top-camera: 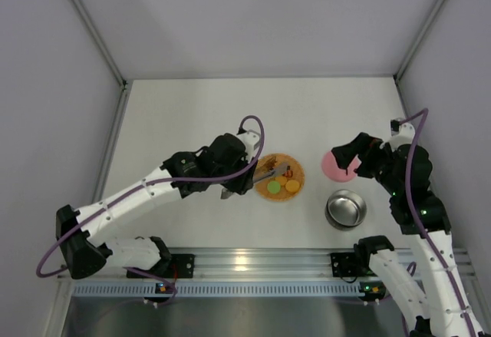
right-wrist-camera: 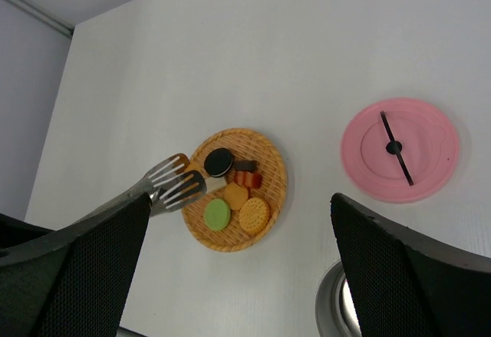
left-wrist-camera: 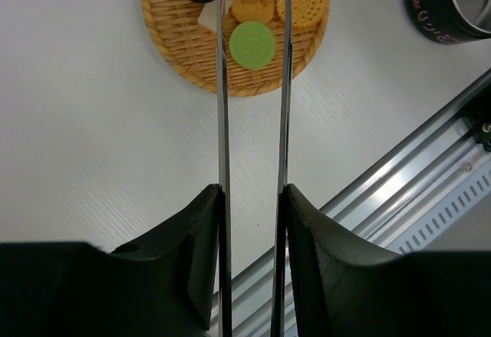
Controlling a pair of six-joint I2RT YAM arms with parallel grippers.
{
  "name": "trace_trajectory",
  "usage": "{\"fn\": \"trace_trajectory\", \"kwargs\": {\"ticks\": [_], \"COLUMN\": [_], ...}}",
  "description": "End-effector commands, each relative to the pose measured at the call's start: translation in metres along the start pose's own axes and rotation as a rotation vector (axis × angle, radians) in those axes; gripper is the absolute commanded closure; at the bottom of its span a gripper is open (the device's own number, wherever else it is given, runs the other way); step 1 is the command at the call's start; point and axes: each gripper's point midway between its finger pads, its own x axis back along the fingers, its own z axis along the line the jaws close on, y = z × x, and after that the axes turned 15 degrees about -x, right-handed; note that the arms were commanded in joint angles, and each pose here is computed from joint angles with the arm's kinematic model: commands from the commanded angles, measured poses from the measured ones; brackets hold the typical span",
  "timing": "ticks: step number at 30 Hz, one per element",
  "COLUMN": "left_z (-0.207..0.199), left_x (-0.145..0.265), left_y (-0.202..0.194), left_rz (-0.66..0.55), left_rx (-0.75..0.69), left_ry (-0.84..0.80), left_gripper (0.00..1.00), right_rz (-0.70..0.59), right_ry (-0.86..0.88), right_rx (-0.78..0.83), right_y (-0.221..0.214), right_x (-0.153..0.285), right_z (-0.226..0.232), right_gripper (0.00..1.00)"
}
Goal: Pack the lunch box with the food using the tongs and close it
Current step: Pick up the fake food from the plate, then place the fake food in the packing box.
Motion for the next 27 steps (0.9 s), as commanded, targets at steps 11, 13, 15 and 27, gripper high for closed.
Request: {"fn": "trace_trajectory", "kwargs": {"ticks": [11, 13, 15, 27], "left_z": [-0.107, -0.123, -0.131, -0.17], "left_x": [-0.007, -0.007, -0.011, -0.025], "left_y": [0.057, 0.062, 0.067, 0.08], "left_rz": [-0.126, -0.143, -0.15, -0.158], "left_rx": [-0.204, -0.226, -0.236, -0.283], "left_ry": [-0.164, -0.188, -0.192, -0.254], "left_gripper": [0.89, 0.89, 0.89, 0.89], "right_rz": [-0.085, -0.096, -0.102, -0.102], "right_ry": [-0.093, -0.1, -0.102, -0.115], "right_rx": [0.022, 0.025, 0.025, 0.034], "right_y": [0.027, 0.03, 0.031, 0.031], "right_x": [0.019, 0.021, 0.023, 0.025], "right_z": [-0.004, -0.004, -0.004, -0.006], "right_gripper": [0.01, 0.01, 0.01, 0.01]}}
